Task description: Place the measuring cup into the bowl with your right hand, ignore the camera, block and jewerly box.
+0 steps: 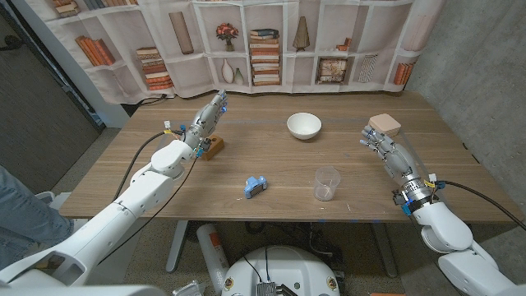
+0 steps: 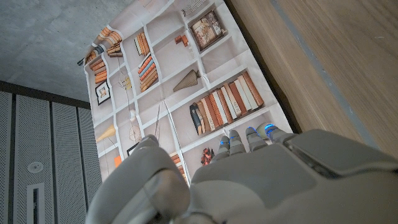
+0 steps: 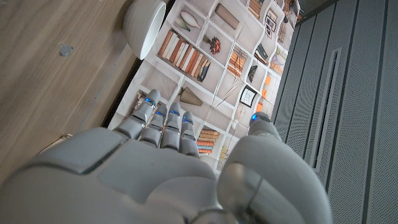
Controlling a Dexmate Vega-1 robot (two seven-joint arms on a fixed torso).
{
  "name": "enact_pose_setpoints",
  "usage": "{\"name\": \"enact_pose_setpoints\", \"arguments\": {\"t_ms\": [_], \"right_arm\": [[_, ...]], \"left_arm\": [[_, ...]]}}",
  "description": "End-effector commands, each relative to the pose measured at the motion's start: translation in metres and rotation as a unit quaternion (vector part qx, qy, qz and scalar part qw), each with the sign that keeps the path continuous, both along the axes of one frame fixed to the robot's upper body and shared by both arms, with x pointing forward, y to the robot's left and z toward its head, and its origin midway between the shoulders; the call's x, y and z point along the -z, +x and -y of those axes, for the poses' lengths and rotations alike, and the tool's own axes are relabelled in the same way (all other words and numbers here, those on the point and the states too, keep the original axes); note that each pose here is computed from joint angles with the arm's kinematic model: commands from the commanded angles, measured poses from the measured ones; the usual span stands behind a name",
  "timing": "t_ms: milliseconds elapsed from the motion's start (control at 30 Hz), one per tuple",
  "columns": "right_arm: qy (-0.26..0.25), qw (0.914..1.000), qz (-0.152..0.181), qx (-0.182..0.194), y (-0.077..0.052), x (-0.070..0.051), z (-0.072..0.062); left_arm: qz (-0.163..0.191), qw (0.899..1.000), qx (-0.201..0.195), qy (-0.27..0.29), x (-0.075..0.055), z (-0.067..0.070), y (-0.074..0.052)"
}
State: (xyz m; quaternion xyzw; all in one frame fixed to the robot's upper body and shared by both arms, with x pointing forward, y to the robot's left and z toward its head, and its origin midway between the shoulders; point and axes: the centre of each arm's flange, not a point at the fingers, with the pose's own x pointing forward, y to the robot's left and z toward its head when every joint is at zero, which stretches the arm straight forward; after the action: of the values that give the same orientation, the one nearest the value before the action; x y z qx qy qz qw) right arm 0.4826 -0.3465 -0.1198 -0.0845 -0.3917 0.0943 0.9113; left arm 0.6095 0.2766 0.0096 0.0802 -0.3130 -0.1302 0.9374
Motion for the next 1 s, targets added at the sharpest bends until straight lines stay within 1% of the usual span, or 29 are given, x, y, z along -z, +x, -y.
{"name": "enact_pose_setpoints", "arguments": {"t_ms": [33,133,500,700,1000], "right_arm": [[-0.010,0.9999,0.002,0.011,-0.006,0.005,-0.002],[-0.014,0.9997,0.003,0.019,-0.008,0.005,-0.002],[-0.024,0.9994,0.005,0.023,-0.011,0.008,-0.008],[-0.038,0.9988,0.004,0.030,-0.012,0.007,-0.012],[-0.039,0.9989,0.003,0.026,-0.015,0.011,-0.017]], "left_arm": [[-0.001,1.000,0.001,0.004,-0.001,0.002,0.002],[-0.003,1.000,0.001,0.005,-0.001,0.002,0.002],[-0.005,1.000,0.001,0.011,-0.003,0.001,0.002],[-0.006,1.000,-0.001,0.010,-0.002,-0.004,0.001],[-0.010,1.000,0.000,0.012,0.000,-0.005,0.002]]}}
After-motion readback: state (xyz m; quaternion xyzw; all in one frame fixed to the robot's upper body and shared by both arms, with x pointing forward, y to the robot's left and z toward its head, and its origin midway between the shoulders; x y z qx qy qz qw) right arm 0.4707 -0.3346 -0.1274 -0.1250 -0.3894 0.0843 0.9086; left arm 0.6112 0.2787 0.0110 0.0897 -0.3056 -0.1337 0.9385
